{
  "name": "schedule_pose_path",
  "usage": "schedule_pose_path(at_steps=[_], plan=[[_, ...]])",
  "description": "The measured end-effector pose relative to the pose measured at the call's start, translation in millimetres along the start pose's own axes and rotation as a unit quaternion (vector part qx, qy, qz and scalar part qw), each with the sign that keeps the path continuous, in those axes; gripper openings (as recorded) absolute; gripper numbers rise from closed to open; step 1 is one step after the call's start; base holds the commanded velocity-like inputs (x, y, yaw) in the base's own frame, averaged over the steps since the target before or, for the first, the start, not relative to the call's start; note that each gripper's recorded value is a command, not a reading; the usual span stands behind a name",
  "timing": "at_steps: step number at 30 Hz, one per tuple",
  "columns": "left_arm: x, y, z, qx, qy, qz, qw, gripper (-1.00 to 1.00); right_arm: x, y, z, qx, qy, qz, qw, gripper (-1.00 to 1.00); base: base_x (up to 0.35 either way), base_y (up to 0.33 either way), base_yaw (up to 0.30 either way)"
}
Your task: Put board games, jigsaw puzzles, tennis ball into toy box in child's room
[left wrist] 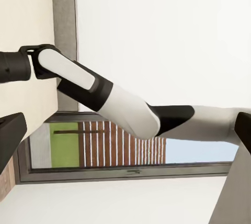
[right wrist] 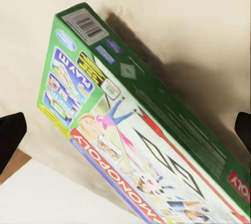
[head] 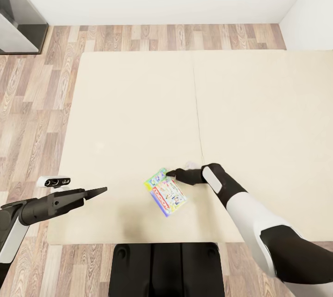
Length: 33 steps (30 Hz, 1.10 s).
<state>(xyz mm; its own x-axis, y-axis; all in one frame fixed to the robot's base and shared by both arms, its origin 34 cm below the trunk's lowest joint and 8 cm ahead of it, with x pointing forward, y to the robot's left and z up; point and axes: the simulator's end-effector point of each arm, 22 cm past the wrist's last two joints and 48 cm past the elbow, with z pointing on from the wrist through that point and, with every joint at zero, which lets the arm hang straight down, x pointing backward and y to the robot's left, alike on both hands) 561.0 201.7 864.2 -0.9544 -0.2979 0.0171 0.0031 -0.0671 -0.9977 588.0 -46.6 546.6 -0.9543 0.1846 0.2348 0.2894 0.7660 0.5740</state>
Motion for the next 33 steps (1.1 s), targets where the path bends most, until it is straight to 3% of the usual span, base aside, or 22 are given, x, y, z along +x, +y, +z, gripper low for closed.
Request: schedule_pose_path(at_steps=[3,11,20,33], plan=[[0,0,-0.3,0.000,0.000,0.000,1.0000,1.00,-2,6,3.6,-0.007,-0.012,-0.004,0.9999,1.00,0.000,0.000,0.000],[0,0,-0.3,-0.001,0.000,0.000,1.0000,1.00,14,1,8.7,-0.007,-0.005,0.002,1.0000,1.00,0.000,0.000,0.000],[0,0,0.3,-0.001,0.000,0.000,1.0000,1.00,38,-9,9.6,0.005,0.036,0.014,0.9992,1.00,0.000,0.000,0.000],[0,0,0.0,-0.001,0.000,0.000,1.0000,1.00,60,-22,13.4,0.010,0.050,0.025,0.9984,1.00,0.000,0.000,0.000]])
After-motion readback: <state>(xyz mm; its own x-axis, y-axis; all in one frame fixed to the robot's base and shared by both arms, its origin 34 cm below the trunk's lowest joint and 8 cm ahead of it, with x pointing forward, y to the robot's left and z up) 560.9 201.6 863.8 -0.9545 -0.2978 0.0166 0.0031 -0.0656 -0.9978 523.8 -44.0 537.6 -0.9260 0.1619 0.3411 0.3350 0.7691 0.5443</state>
